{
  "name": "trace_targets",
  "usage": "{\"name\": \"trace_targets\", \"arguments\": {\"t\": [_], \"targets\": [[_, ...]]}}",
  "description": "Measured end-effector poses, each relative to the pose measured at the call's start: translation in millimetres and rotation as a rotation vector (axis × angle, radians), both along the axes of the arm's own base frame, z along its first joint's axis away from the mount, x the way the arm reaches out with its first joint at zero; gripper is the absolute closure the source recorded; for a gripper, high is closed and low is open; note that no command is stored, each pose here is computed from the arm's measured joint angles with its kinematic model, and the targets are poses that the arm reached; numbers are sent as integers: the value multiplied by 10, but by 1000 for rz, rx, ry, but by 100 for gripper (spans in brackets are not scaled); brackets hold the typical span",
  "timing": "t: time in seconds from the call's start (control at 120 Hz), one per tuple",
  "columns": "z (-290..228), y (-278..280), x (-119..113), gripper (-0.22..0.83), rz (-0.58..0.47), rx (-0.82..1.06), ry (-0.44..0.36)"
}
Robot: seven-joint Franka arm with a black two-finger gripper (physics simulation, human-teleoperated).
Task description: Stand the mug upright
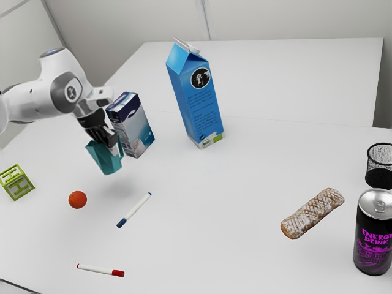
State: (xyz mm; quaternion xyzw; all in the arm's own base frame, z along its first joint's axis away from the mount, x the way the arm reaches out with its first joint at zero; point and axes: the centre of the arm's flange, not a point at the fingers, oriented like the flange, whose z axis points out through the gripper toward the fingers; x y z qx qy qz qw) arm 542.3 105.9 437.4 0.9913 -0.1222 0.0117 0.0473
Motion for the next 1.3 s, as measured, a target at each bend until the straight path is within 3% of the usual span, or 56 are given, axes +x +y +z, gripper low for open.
{"name": "trace_targets", "arguments": {"t": [0.267, 0.642, 1.3], "targets": [[-252, -257, -208, 77, 49, 84, -55], [-530, -273, -290, 77, 124, 138, -142], [-857, -423, -349, 77, 187, 124, -107]]}}
